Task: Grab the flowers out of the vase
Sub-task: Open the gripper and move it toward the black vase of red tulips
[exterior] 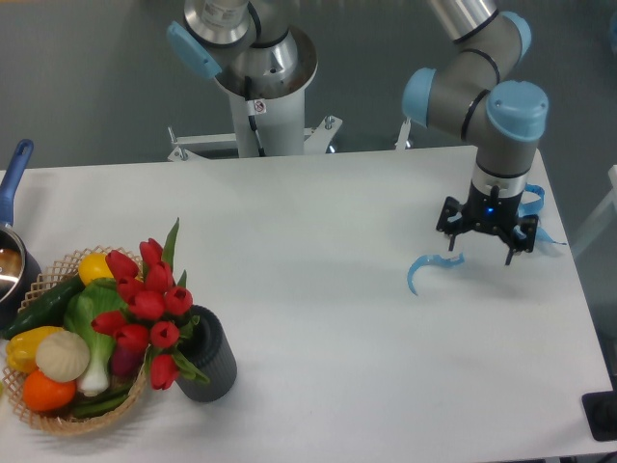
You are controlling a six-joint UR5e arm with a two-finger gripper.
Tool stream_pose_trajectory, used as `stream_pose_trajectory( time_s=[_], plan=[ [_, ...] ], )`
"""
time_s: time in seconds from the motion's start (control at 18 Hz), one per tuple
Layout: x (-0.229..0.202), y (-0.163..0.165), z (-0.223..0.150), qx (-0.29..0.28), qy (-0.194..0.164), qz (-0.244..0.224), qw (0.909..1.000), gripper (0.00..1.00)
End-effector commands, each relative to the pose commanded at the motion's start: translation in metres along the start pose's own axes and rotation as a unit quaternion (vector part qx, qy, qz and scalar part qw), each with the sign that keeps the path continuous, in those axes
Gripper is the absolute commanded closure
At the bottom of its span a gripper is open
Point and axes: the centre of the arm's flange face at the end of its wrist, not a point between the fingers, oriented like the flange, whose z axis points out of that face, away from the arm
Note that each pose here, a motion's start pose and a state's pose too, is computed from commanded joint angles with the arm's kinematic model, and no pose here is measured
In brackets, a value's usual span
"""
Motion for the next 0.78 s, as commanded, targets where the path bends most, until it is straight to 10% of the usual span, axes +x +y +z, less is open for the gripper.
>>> stream_pose_trajectory(
  time_s=[0.78],
  plan=[
    [0.068,-0.095,-0.034,0.233,0.085,0.053,0.9673,0.00]
  ],
)
